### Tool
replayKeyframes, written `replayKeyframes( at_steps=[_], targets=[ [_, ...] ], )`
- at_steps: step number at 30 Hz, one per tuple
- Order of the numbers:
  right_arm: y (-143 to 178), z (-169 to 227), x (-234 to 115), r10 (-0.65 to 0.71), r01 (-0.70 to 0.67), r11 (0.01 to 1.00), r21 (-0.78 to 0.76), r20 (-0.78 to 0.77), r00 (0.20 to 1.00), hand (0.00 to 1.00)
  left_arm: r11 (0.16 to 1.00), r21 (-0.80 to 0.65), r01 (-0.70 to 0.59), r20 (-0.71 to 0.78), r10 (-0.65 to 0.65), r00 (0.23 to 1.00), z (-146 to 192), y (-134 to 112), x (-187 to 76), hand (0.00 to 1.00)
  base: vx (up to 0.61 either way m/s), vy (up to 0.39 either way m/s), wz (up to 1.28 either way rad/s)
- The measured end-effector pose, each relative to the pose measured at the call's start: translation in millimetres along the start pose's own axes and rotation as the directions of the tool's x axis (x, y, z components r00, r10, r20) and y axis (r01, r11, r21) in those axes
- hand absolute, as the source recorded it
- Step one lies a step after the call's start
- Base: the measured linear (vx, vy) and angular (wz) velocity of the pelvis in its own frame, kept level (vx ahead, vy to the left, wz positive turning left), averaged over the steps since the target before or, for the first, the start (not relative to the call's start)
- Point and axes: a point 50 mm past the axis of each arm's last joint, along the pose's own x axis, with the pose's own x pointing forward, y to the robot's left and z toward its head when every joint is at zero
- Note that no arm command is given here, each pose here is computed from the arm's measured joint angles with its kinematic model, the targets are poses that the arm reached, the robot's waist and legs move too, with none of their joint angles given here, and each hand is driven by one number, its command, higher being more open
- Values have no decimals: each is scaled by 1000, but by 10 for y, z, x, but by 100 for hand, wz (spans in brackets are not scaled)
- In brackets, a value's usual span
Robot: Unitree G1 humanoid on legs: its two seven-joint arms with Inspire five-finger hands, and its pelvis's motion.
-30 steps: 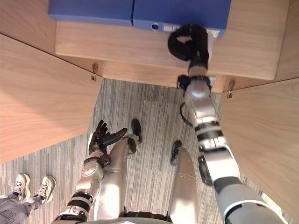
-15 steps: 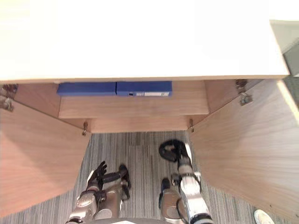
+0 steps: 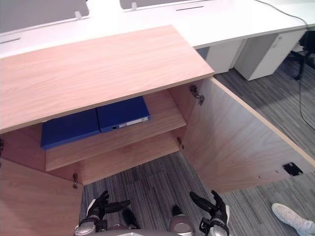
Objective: Walk over to the cabinet, pick up the folder, carry it to the office cabinet, place the folder inside the office cabinet, then close the office cabinet door
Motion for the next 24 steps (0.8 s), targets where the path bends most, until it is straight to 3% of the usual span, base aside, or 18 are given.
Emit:
replayKeyframes(
  at_steps=[3,10,17,24],
  targets=[
    [-55,234,-3,-51,41,994,100,98,994,100,1000,-22,-12,-19,11,1000,-75,21,-31,100,7,12,-90],
    [-1,840,32,-63,22,991,130,323,944,100,1000,-9,8,21,-8,1000,2,8,-27,100,11,-43,-78],
    [-27,1891,122,51,9,995,-98,589,807,100,999,25,39,22,-39,999,7,15,-23,100,35,-46,-4],
    [-71,2367,145,122,54,968,-245,649,751,100,994,79,71,4,-71,997,-59,-3,-47,100,1,-20,2]
  ],
)
